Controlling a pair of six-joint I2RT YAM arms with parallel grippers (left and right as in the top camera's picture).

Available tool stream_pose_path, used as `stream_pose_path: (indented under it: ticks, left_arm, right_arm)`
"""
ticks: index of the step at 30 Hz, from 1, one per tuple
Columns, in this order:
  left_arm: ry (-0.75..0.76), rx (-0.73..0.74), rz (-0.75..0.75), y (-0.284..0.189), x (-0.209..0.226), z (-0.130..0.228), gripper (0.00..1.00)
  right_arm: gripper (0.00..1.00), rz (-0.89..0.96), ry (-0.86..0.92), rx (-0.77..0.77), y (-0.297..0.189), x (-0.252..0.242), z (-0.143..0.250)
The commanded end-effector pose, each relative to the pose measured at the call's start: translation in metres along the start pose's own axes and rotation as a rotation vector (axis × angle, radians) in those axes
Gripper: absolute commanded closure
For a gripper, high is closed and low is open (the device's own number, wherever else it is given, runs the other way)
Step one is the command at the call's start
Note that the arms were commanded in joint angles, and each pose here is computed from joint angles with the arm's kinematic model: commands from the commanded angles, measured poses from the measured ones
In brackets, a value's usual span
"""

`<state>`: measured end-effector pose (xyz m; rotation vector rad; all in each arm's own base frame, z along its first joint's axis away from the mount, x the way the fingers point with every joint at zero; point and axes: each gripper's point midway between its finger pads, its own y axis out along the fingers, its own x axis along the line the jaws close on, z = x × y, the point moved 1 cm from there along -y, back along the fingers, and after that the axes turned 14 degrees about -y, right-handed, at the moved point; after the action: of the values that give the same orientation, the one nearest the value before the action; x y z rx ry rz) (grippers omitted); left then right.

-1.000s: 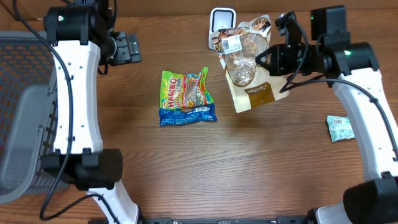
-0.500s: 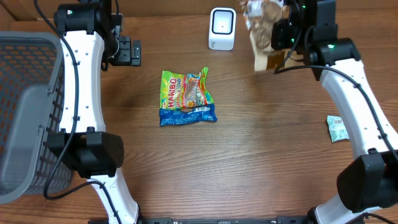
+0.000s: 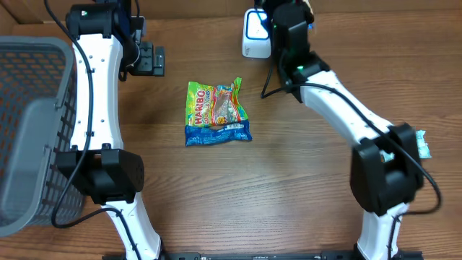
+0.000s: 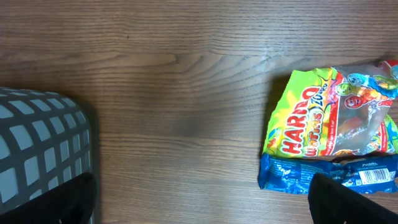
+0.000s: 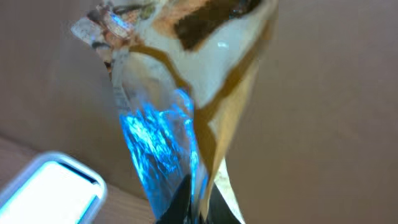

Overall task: Scan the item barcode
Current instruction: 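Hold the cookie bag's label against the white scanner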

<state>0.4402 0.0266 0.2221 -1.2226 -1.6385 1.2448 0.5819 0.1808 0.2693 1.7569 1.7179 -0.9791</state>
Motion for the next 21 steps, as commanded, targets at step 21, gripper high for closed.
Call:
stream_pose_path:
  ticks: [21]
  left_arm:
    - [0.027,0.003,0.013,0.002,-0.006,0.0,0.0]
  right_arm:
    - [0.96,-0.01,-0.517,0.07,0.037,0.059,0.046]
